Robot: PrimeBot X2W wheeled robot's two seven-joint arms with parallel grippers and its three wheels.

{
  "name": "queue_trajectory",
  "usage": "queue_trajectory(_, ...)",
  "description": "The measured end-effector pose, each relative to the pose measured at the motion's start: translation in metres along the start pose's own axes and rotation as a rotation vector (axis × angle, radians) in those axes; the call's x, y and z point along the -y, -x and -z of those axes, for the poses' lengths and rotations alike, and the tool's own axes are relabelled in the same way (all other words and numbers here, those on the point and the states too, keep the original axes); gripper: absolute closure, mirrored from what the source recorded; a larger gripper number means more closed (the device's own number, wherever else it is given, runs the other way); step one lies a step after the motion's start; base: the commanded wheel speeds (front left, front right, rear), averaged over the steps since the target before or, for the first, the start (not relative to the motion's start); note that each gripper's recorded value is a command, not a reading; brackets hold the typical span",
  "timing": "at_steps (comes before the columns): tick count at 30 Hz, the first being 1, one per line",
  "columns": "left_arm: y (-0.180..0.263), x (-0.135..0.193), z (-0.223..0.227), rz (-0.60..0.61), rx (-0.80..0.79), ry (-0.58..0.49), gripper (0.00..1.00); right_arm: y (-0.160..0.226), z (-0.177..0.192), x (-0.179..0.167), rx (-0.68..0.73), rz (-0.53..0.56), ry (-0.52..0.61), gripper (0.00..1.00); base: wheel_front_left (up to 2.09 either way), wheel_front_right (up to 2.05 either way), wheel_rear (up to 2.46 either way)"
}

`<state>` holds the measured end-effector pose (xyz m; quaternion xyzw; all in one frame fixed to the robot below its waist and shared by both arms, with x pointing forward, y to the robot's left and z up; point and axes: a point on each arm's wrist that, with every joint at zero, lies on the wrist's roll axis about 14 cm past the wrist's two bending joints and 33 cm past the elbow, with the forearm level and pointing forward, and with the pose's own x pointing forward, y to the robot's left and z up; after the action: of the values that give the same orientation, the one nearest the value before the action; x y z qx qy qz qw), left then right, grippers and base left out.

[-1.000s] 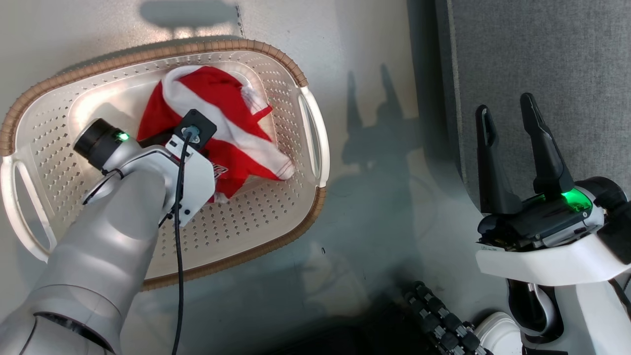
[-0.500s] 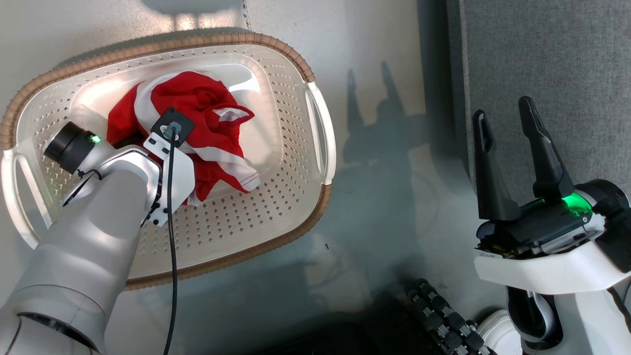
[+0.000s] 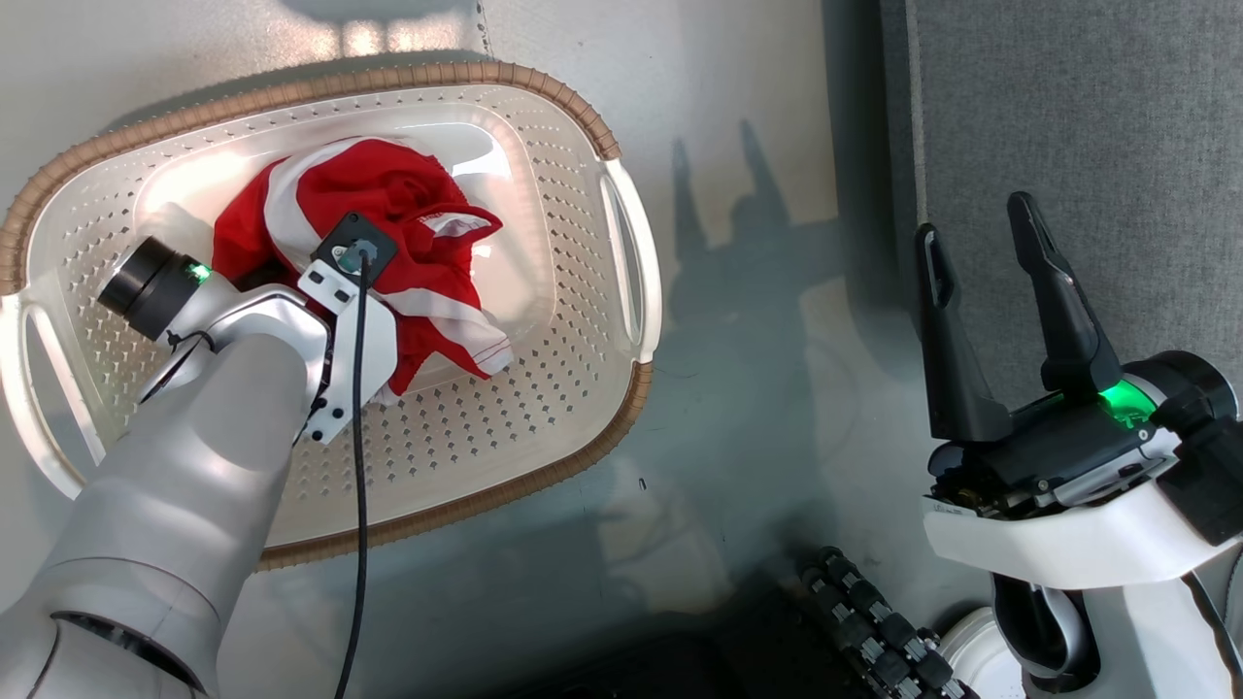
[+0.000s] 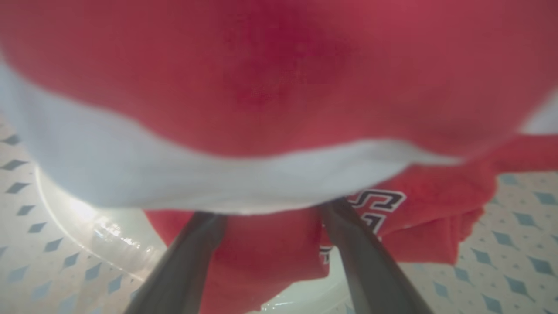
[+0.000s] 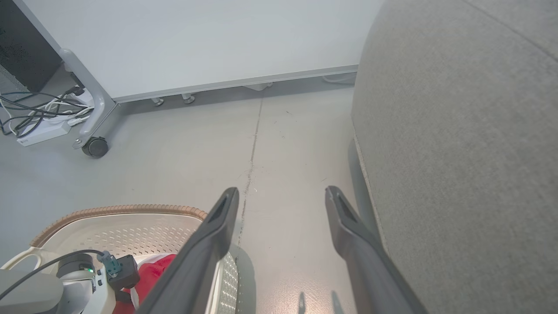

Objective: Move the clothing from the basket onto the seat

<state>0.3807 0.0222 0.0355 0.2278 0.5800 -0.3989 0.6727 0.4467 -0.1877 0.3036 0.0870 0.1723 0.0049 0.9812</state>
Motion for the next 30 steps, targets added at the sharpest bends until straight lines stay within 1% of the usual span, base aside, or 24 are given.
queue_trajectory(4, 0.0, -0.001, 0.002, -0.004, -0.029, -0.011, 0.01, 0.0, -0.001, 0.0, 0.004, -0.001, 0.004, 0.0, 0.0, 0.0, 0.0)
queue_trajectory(5, 0.0, -0.001, 0.003, -0.005, -0.041, -0.012, 0.53, 0.0, -0.002, -0.001, 0.004, -0.003, 0.003, 0.0, 0.0, 0.0, 0.0)
queue_trajectory(6, 0.0, -0.002, 0.004, -0.005, -0.045, -0.013, 0.89, 0.0, -0.002, -0.001, 0.005, -0.004, 0.003, 0.0, 0.0, 0.0, 0.0)
queue_trajectory(7, 0.0, 0.001, 0.003, 0.008, -0.043, -0.032, 1.0, 0.0, -0.001, -0.001, 0.004, -0.004, 0.003, 0.0, 0.0, 0.0, 0.0)
queue_trajectory(9, -0.001, 0.003, 0.001, 0.032, -0.018, -0.09, 1.0, 0.0, -0.001, -0.002, 0.003, -0.005, 0.003, 0.0, 0.0, 0.0, 0.0)
queue_trajectory(11, -0.001, 0.001, 0.0, 0.03, -0.004, -0.097, 1.0, 0.0, 0.001, -0.003, -0.001, -0.01, 0.001, 0.0, 0.0, 0.0, 0.0)
queue_trajectory(16, 0.001, -0.004, -0.001, 0.02, -0.004, -0.082, 1.0, -0.002, -0.005, -0.005, 0.015, -0.017, 0.003, 0.0, 0.0, 0.0, 0.0)
queue_trajectory(22, 0.008, -0.009, -0.016, 0.001, 0.046, -0.054, 1.0, -0.005, -0.02, -0.003, 0.052, -0.016, 0.007, 0.0, 0.0, 0.0, 0.0)
queue_trajectory(23, 0.011, -0.011, -0.023, -0.006, 0.07, -0.045, 1.0, -0.007, -0.026, -0.002, 0.068, -0.018, 0.011, 0.0, 0.0, 0.0, 0.0)
queue_trajectory(25, 0.016, -0.015, -0.029, -0.023, 0.097, -0.064, 1.0, -0.009, -0.036, -0.006, 0.092, -0.033, 0.024, 0.0, 0.0, 0.0, 0.0)
queue_trajectory(30, 0.035, -0.013, -0.032, -0.043, 0.128, -0.071, 1.0, -0.004, -0.06, -0.009, 0.145, -0.041, 0.033, 0.0, 0.0, 0.0, 0.0)
